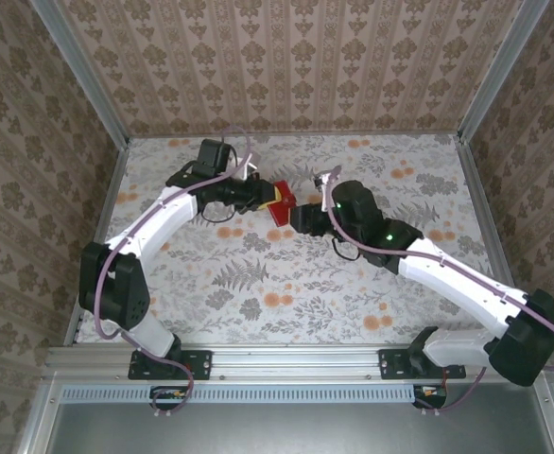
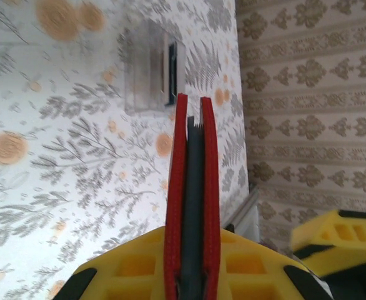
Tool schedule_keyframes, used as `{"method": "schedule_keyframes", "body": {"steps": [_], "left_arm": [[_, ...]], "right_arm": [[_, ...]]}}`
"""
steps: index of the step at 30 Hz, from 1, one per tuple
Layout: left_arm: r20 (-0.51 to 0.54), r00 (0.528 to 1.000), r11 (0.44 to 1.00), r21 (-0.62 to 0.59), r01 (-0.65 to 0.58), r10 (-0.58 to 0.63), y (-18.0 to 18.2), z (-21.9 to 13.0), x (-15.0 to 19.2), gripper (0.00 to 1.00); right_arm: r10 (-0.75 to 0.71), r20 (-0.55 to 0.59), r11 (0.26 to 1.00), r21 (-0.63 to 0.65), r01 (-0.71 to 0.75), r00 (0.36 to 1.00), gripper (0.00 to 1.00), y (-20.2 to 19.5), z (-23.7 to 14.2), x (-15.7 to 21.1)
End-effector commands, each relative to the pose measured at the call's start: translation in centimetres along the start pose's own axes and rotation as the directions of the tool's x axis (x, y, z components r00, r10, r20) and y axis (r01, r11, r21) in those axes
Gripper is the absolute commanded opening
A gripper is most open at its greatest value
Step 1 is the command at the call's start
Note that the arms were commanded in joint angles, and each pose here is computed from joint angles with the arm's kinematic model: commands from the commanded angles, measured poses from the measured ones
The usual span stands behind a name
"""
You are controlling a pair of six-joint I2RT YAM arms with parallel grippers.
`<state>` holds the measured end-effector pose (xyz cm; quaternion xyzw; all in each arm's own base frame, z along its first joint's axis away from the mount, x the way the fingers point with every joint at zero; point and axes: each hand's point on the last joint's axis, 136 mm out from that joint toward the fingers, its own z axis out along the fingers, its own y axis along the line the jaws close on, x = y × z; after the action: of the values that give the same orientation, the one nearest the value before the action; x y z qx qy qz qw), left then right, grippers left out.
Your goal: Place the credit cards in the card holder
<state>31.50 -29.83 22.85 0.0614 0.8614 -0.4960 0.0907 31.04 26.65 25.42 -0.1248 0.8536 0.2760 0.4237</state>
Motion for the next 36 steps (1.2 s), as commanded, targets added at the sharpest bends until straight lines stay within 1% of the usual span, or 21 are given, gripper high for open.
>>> {"method": "schedule_keyframes", "body": {"steps": [1,2,3,4,7,9,11,15,18,20,24,26,29,31,36], "left_arm": [[-0.092,0.996,0.997,0.079,0.001,0.006,-1.8,0.4,2.0,0.00],[-0.093,0.996,0.996,0.085,0.005,0.003,-2.0,0.4,2.1,0.00],[-0.102,0.995,0.995,0.094,0.018,-0.008,-2.1,0.4,2.2,0.00],[-0.111,0.994,0.994,0.105,0.025,-0.013,-2.3,0.4,2.3,0.00],[-0.130,0.991,0.990,0.132,0.041,-0.024,-2.6,0.5,2.6,0.00],[-0.141,0.989,0.988,0.145,0.055,-0.035,-2.6,0.7,2.6,0.00],[-0.162,0.986,0.985,0.159,0.065,-0.039,-2.7,0.9,2.7,0.00],[-0.190,0.981,0.983,0.167,0.072,-0.040,-2.8,1.4,2.9,0.00],[-0.221,0.974,0.984,0.157,0.083,-0.047,-2.4,1.9,3.2,0.00],[-0.239,0.970,0.986,0.143,0.088,-0.052,-2.2,2.1,3.6,0.00],[-0.255,0.964,0.984,0.138,0.112,-0.074,-1.7,2.4,4.1,0.00],[-0.265,0.961,0.982,0.143,0.124,-0.083,-1.7,2.5,4.3,0.00],[-0.256,0.962,0.980,0.143,0.135,-0.095,-1.5,2.6,4.1,0.00],[-0.261,0.960,0.980,0.142,0.143,-0.102,-1.3,2.9,4.0,0.00],[-0.248,0.962,0.984,0.106,0.145,-0.115,-0.3,3.2,4.0,0.00]], "right_arm": [[-0.161,-0.203,0.987,-0.019,0.161,0.966,0.55,-0.6,1.5,3.4],[-0.168,-0.219,0.986,-0.028,0.165,0.961,0.54,-0.4,1.7,3.5],[-0.158,-0.257,0.987,-0.012,0.160,0.953,0.54,-0.9,2.4,4.1],[-0.148,-0.271,0.988,0.006,0.156,0.951,0.54,-1.2,2.6,4.0],[-0.144,-0.276,0.983,0.068,0.169,0.950,0.51,-2.2,2.7,3.3],[-0.150,-0.276,0.979,0.092,0.182,0.949,0.48,-2.5,2.5,2.7],[-0.144,-0.297,0.974,0.128,0.189,0.944,0.47,-3.1,2.2,2.8],[-0.140,-0.293,0.971,0.148,0.190,0.946,0.47,-3.5,2.5,2.6],[-0.132,-0.291,0.963,0.187,0.192,0.948,0.52,-4.2,2.6,2.5],[-0.137,-0.287,0.955,0.217,0.204,0.948,0.54,-4.7,2.9,2.4],[-0.119,-0.310,0.943,0.263,0.205,0.943,0.53,-5.5,3.4,2.6],[-0.119,-0.317,0.946,0.251,0.204,0.941,0.49,-5.5,4.1,3.1],[-0.109,-0.347,0.948,0.246,0.203,0.931,0.34,-5.5,4.6,3.6],[-0.107,-0.342,0.949,0.245,0.199,0.933,0.24,-5.5,4.7,3.8],[-0.090,-0.319,0.950,0.256,0.178,0.943,0.10,-5.7,3.8,3.4]]}}
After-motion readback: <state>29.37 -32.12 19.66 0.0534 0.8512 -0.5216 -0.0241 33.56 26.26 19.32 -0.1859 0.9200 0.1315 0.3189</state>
